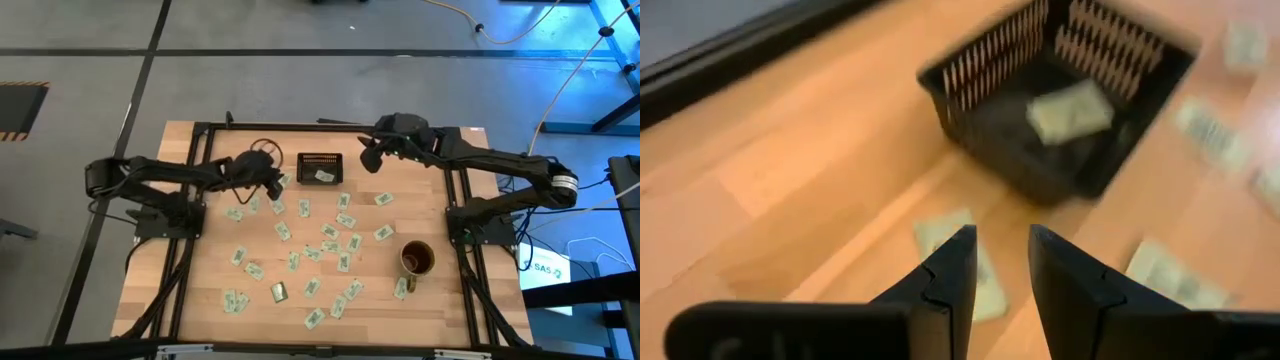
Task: Pick and place Stevia / Truvia into bins
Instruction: Put the white stevia packet into the black bin
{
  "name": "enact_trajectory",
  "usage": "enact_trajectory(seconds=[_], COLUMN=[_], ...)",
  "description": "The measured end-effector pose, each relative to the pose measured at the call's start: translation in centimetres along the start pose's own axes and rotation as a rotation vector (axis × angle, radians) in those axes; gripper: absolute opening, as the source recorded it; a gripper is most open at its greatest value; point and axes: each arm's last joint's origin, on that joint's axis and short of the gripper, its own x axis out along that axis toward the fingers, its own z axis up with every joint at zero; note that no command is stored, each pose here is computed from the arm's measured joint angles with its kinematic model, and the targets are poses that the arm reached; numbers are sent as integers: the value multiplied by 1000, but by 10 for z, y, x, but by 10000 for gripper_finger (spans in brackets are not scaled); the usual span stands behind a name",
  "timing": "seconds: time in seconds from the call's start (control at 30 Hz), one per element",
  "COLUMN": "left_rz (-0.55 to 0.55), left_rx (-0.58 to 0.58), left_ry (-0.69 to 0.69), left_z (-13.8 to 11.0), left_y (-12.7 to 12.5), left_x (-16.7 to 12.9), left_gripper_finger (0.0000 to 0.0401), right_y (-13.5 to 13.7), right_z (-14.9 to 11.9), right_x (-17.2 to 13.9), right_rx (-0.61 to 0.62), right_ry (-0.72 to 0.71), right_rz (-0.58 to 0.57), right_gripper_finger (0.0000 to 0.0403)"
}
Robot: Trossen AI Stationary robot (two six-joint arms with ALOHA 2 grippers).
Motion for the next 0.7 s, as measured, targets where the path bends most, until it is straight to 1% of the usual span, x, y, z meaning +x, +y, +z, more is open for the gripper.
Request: enact_trajectory(seconds=[0.1,0.2,0.27,0.5,0.7], left_rz=[44,63,63,66,89], left_rx=[80,107,104,34,5], left_ry=[114,177,212,331,357], left_z=[6,12,12,2,-3], left_y=[-2,-3,-4,-3,-3], left_x=[4,12,20,47,57], left_gripper_finger=[88,88,88,88,88], right_y=[0,0,0,0,-1], right_z=[-3,-5,-5,-7,-9], right_x=[2,3,3,2,2], right_rx=[-3,-5,-7,-13,-18], right_ry=[11,19,23,39,59], right_rz=[-1,-2,-2,-4,-7], right_gripper_finger=[132,132,132,132,132])
